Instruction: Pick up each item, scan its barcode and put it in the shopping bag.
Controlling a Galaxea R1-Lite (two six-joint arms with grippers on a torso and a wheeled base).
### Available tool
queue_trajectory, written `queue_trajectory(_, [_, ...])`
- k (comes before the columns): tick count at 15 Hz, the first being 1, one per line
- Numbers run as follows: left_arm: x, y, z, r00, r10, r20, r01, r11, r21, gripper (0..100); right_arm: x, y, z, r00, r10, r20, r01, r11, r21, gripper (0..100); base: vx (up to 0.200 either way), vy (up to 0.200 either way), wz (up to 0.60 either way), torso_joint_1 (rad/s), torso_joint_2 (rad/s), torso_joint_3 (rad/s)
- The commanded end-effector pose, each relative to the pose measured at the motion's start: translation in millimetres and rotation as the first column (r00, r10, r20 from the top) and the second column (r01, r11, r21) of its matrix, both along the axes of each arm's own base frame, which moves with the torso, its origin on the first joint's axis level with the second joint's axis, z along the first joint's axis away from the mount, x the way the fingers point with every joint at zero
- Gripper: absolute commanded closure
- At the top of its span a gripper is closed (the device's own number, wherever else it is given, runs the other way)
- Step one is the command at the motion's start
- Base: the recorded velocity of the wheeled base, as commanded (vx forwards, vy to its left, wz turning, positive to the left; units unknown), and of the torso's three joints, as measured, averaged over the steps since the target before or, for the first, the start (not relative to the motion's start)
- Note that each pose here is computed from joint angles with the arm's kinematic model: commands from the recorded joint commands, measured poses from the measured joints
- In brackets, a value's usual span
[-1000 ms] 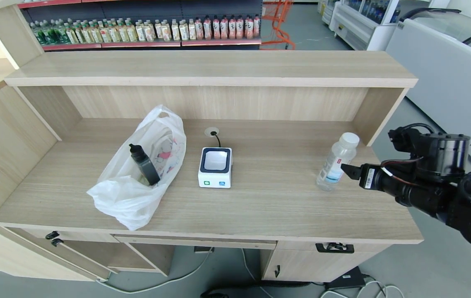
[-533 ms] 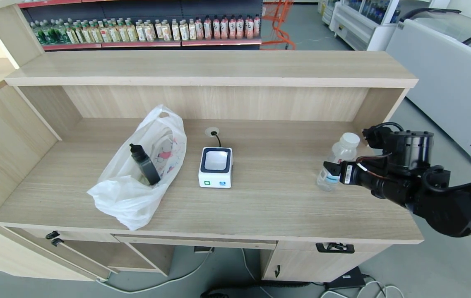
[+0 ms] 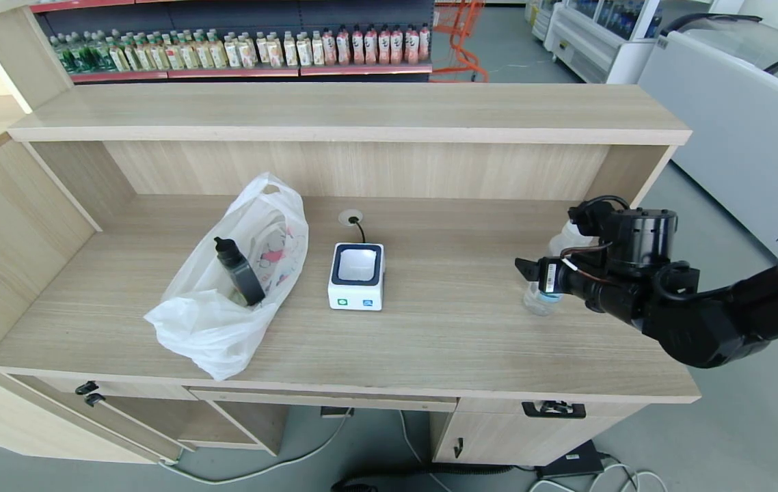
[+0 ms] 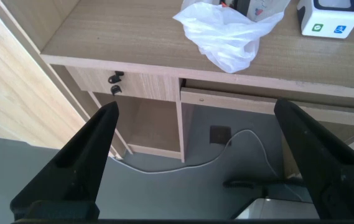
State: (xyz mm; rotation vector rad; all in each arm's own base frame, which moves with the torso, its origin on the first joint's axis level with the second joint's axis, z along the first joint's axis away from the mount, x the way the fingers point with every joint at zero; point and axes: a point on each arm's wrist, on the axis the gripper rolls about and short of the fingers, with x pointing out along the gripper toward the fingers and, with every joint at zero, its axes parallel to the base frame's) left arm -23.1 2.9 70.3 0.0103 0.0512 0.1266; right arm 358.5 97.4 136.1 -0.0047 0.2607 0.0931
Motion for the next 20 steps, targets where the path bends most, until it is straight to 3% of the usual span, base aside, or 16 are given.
queue_trajectory(1, [0,0.0,0.0,1.000,0.001,0.000,-0.001,1.000,-0.001,0,6,6,-8,1.000,0.012,-0.014,-0.012,1.000,-0.007,0,0.000,0.000,0.00,0.000,0.00,0.000])
queue_trajectory(12, [0,0.0,0.0,1.000,0.000,0.000,0.000,1.000,0.001,0,22,17,-10,0.997,0.051,0.062,-0.048,0.998,-0.043,0,0.000,0.000,0.00,0.000,0.00,0.000])
queue_trajectory(13, [0,0.0,0.0,1.000,0.001,0.000,-0.001,1.000,-0.001,0,22,17,-10,0.997,0.051,0.062,-0.049,0.998,-0.045,100,0.000,0.000,0.00,0.000,0.00,0.000])
queue_trajectory(20, [0,0.0,0.0,1.000,0.000,0.000,0.000,1.000,0.001,0,23,18,-11,0.997,0.052,0.061,-0.048,0.998,-0.051,100,0.000,0.000,0.00,0.000,0.00,0.000])
